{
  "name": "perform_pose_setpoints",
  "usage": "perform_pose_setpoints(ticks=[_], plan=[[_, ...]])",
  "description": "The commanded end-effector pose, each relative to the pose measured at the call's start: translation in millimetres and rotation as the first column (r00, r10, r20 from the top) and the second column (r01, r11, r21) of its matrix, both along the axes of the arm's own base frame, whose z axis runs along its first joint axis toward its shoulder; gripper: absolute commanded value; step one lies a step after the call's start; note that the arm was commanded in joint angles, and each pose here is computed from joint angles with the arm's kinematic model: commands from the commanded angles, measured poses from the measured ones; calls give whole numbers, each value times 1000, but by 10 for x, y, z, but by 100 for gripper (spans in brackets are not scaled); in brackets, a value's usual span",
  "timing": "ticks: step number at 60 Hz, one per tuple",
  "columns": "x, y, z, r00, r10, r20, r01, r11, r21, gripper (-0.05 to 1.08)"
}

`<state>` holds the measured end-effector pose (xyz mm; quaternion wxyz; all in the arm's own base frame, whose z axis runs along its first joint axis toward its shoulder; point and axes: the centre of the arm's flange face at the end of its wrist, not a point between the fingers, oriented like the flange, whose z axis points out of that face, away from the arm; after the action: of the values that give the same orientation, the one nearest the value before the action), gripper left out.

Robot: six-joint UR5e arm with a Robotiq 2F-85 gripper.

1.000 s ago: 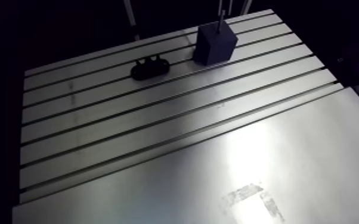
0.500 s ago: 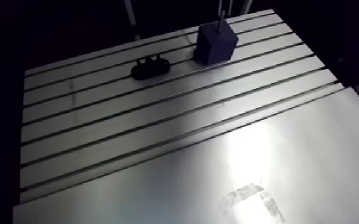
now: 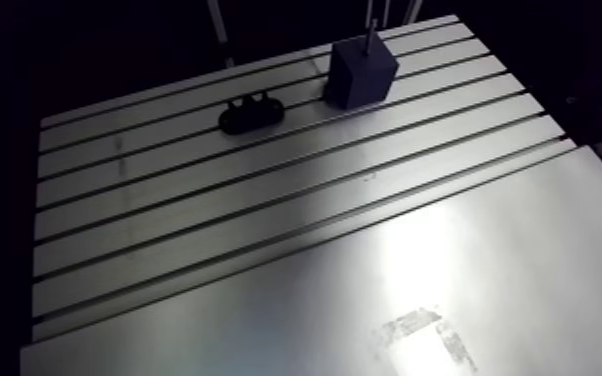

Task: Pick up the M10 bolt and insert it into the hole until fully seated.

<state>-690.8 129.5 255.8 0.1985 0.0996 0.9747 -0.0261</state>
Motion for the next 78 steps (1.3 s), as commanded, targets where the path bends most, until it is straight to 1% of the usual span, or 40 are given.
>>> perform_pose_setpoints(ticks=[1, 22, 28, 34, 53, 63, 68, 72, 73, 74, 75, 76, 77, 78], plan=[[3, 8, -5, 1000, -1, 0, 1, 1000, 0, 107], [-2, -1, -19, 1000, 0, -1, 0, 1000, 0, 107], [-36, -10, -55, 1000, 4, -21, -4, 1000, 6, 107], [-39, -11, -59, 1000, 3, -25, -3, 1000, 8, 107], [-40, -22, -65, 1000, 4, -25, -4, 1000, 8, 107], [-19, -32, -102, 1000, 4, -17, -4, 1000, 5, 107], [-16, -39, -111, 1000, 6, -15, -6, 1000, 5, 106], [-3, -36, -130, 1000, 5, -9, -5, 1000, 3, 102], [3, -37, -142, 1000, 5, -8, -5, 1000, 3, 96], [10, -40, -154, 1000, 4, -5, -4, 1000, 2, 81], [10, -40, -154, 1000, 4, -5, -4, 1000, 2, 81], [20, -44, -173, 1000, 5, -1, -5, 1000, 0, 63], [20, -44, -173, 1000, 5, -1, -5, 1000, 0, 63], [28, -47, -187, 1000, 7, 2, -7, 1000, -2, 57]])
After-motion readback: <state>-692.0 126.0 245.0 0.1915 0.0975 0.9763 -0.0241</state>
